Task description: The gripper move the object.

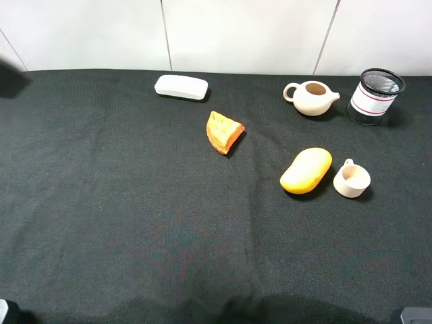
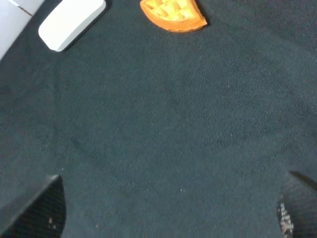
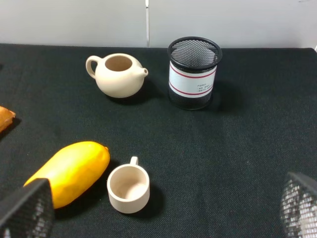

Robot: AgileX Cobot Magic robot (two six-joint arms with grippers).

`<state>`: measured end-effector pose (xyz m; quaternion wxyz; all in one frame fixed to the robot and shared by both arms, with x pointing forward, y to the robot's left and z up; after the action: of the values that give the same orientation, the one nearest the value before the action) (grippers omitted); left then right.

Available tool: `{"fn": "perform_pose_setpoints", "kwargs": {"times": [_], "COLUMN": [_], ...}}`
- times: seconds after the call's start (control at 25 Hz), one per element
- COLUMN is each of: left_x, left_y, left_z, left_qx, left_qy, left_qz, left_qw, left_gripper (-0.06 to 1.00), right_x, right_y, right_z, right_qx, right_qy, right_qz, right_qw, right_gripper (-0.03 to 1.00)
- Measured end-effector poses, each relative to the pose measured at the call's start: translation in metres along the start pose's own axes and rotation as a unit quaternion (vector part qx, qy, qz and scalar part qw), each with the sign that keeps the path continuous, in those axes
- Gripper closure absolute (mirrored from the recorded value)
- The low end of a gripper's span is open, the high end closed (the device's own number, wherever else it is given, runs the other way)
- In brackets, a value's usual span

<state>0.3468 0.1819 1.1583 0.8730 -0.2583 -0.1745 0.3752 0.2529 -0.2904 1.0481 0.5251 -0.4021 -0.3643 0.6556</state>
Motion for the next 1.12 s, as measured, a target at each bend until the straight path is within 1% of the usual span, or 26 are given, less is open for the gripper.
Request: {"fn": "perform_pose_setpoints", "kwargs": {"times": [0.04,0.08,0.28,0.44,0.56,0.8,1.12], "left_x": [0.002,0.006,0.019,0.033,0.042,0.051,0.046], "left_y": [0.006,0.018,0.045,0.065,0.081,0.118,0.165], "left_z": [0.003,0.01,0.023,0.032,0.039,0.048,0.045], "left_qx": [-0.005,-0.017,-0.05,-0.071,-0.085,-0.108,-0.129], "left_qy": [0.0,0.001,-0.013,-0.037,-0.065,-0.121,-0.182], "left_qz": [0.001,0.004,0.01,0.045,0.083,0.154,0.221], "left_qw": [1.0,1.0,0.999,0.996,0.991,0.975,0.949], "left_gripper": [0.04,0.04,0.04,0.04,0.04,0.04,0.04], "right_x": [0.0,0.0,0.0,0.0,0.0,0.0,0.0], "right_y": [0.0,0.0,0.0,0.0,0.0,0.0,0.0], "right_z": [0.0,0.0,0.0,0.0,0.0,0.0,0.0], "right_qx": [0.0,0.0,0.0,0.0,0.0,0.0,0.0], "right_qy": [0.0,0.0,0.0,0.0,0.0,0.0,0.0], "right_qz": [0.0,0.0,0.0,0.0,0.0,0.0,0.0], "right_qw": [1.0,1.0,1.0,1.0,1.0,1.0,1.0], "right_gripper": [0.27,0.27,0.27,0.27,0.27,0.27,0.27]}}
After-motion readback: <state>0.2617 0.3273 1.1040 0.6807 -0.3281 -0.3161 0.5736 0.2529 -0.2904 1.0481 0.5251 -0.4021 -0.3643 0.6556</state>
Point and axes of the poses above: a point on each arm's last joint axis where the gripper is mounted, z pointing back along that axis away from the gripper, x along the wrist's bending axis when the last joint is at zero, y = z × x, the point moved 2 cm from there along -z, pointing out along that axis toward the gripper, and after that the axes turned 11 degrees about z, right-handed, at the moved point
